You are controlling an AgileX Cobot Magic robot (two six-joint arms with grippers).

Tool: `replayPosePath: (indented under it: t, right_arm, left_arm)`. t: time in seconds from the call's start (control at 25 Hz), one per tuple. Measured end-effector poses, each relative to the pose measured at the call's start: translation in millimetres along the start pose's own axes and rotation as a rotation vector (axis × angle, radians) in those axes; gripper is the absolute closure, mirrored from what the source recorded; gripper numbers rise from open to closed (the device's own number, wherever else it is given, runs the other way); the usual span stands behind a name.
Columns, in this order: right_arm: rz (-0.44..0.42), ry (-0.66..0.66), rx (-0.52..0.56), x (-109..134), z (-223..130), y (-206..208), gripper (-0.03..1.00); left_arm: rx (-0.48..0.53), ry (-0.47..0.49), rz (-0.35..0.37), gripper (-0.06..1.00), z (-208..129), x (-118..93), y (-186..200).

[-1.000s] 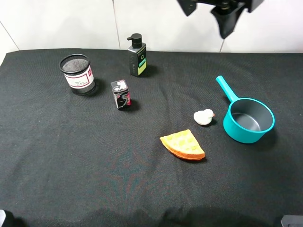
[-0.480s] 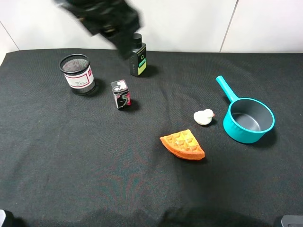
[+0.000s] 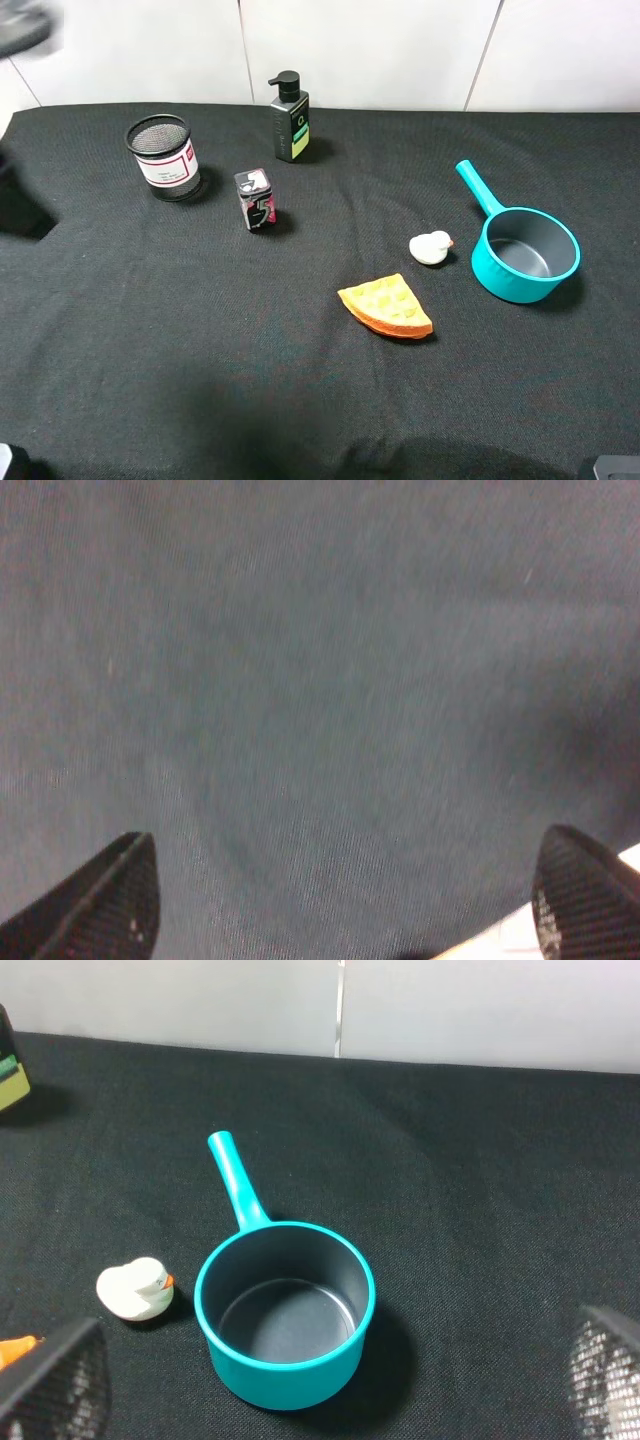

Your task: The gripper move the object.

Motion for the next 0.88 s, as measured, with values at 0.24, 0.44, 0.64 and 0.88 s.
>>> replayPosePath:
  t: [0.24, 0.44, 0.64, 0.88]
  right_arm:
    - [0.000, 0.000, 0.000, 0, 0, 0, 0.27]
    - [0.000, 0.000, 0.000, 0, 0, 0, 0.27]
    - [0.000, 0.000, 0.000, 0, 0, 0, 0.27]
    - [0.000, 0.000, 0.000, 0, 0, 0, 0.27]
  left_arm:
    - [-0.128, 0.030, -0.078, 0.15, -64, 11, 6]
    - [-0.248, 0.008, -0.179, 0.15, -99, 6, 4]
    - [-0.359, 0.001, -0.246, 0.15, -116, 3, 3]
    - [-0.415, -0.003, -0.266, 0.15, -117, 2, 8]
Point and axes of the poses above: a point on each arm's last joint axis where the gripper is mounted, y pointing back along that axis away from the gripper, x along the wrist's bending axis when the last joint is at zero, z = x × y, the point moved 10 cm from there along -y, pointing out along that axis toward the gripper, and after that the axes turned 12 degrees about y, right-handed, at the moved point
